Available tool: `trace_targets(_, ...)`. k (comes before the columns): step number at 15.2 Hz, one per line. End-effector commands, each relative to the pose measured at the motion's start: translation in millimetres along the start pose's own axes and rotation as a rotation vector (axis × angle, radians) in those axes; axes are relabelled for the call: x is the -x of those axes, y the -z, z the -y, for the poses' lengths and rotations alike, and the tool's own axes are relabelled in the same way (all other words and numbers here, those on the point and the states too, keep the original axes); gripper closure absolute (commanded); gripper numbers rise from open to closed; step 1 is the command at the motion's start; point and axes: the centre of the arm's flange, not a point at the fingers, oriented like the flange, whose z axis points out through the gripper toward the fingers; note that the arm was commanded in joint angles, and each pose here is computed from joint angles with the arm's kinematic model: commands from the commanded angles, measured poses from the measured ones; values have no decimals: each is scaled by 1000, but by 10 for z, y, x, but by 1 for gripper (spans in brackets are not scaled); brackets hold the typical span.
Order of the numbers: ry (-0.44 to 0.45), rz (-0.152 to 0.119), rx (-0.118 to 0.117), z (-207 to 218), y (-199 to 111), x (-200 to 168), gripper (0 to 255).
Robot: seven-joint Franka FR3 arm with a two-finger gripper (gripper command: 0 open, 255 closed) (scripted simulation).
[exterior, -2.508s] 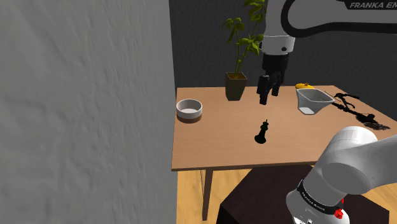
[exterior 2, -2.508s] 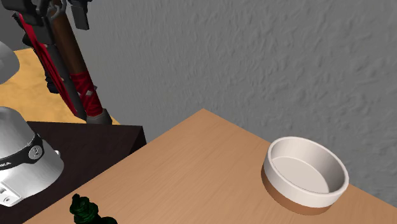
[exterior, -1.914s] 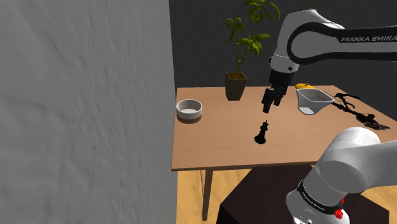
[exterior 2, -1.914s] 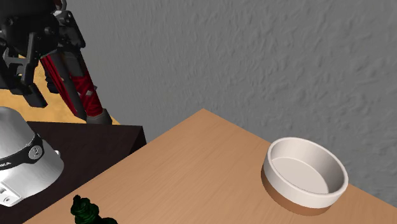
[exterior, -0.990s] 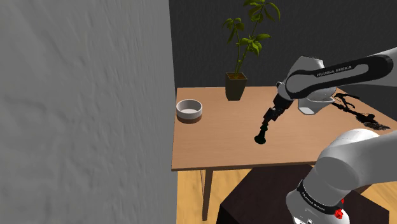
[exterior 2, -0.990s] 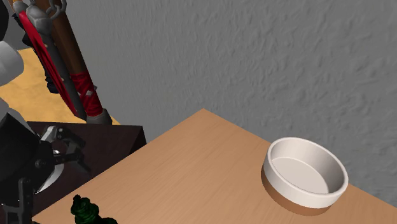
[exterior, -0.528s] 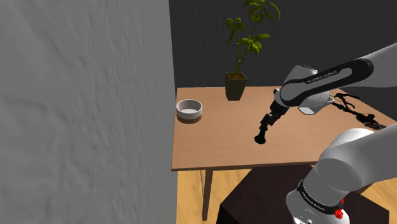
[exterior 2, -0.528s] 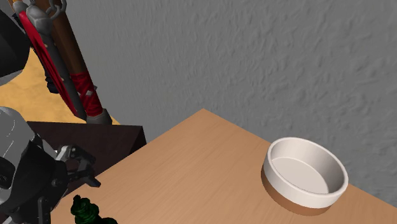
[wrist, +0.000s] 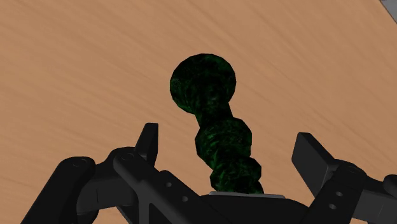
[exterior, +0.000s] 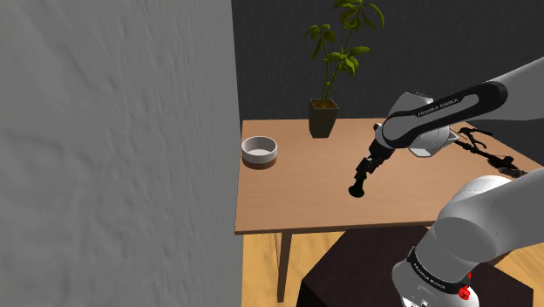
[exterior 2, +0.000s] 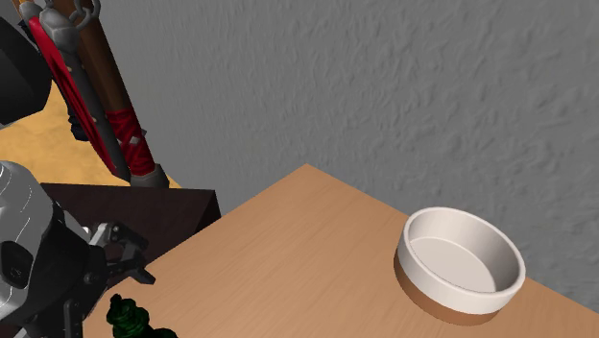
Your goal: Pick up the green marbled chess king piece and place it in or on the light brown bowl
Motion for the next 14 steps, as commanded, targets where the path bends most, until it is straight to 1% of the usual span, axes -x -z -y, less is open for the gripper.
trace_targets(1, 0, 0, 0, 0, 0, 0, 255)
trace_targets(10, 0, 0, 0, 0, -1, 0, 255)
trace_targets(14, 0, 0, 0, 30, 206, -35, 255)
